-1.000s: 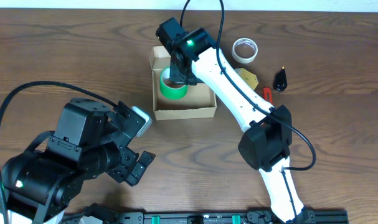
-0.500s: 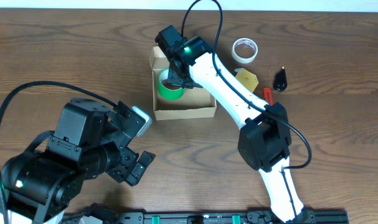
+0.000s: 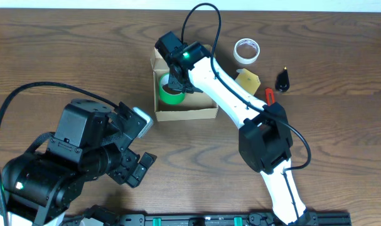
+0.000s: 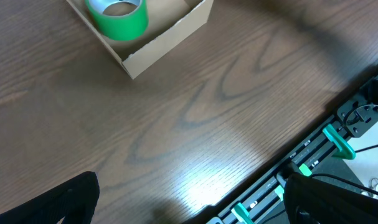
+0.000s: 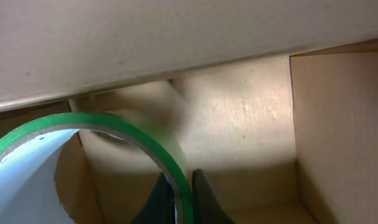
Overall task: Pack container
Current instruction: 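Carry the green tape roll into the box and lower it, then release the green tape and grasp the white masking tape roll's rim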
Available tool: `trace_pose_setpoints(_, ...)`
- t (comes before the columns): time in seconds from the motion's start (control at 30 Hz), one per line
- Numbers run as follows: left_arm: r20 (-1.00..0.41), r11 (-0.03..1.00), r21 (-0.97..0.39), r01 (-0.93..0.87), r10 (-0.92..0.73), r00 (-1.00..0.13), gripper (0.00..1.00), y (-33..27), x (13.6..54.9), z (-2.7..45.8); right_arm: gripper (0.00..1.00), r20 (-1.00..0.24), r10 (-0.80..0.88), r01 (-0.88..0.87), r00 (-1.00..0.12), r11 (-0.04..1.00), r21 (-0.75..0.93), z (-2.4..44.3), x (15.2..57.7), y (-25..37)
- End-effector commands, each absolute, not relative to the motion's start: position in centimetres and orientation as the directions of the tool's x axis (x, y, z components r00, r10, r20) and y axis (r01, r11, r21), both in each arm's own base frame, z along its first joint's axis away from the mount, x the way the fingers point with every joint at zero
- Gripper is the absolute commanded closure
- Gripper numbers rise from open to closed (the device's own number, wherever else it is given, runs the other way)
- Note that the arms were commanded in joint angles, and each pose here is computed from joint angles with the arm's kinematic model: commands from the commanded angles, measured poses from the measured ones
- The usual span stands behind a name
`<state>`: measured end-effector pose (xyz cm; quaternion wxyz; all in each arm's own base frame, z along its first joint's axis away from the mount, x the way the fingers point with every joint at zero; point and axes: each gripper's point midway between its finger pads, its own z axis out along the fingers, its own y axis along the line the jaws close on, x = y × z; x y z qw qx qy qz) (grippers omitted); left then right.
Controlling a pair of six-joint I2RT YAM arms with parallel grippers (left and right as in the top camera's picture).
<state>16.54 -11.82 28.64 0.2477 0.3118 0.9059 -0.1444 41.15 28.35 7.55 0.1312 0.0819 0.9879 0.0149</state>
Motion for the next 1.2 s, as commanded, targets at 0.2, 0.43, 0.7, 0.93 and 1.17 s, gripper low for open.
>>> trace_pose_setpoints(0.2, -0.552, 0.757, -0.117, 0.642, 0.488, -0.676, 0.05, -12.1, 16.4, 29.2, 0.96, -0.271, 0.167, 0.158, -0.948, 0.986, 0.056, 6.5, 41.0, 29.0)
trace_pose_setpoints(0.43, -0.552, 0.757, -0.117, 0.642, 0.488, -0.676, 0.05, -12.1, 16.4, 29.2, 0.48, -0.264, 0.166, 0.153, -0.950, 0.986, 0.068, 6.5, 41.1, 29.2)
trace_pose_setpoints(0.7, -0.552, 0.757, -0.117, 0.642, 0.488, -0.676, 0.05, -12.1, 16.4, 29.2, 0.50, -0.225, 0.127, 0.103, -0.966, 0.988, 0.112, 6.9, 40.6, 30.0)
trace_pose_setpoints(0.93, -0.552, 0.757, -0.117, 0.642, 0.488, -0.676, 0.05, -12.1, 16.4, 29.2, 0.52, -0.288, 0.081, 0.020, -0.954, 0.978, 0.209, 13.3, 41.6, 28.7)
trace_pose_setpoints(1.17, -0.552, 0.757, -0.117, 0.642, 0.488, -0.676, 0.05, -12.1, 16.4, 29.2, 0.46, -0.565, -0.044, -0.142, -0.824, 0.981, 0.131, 21.5, 46.2, 24.1)
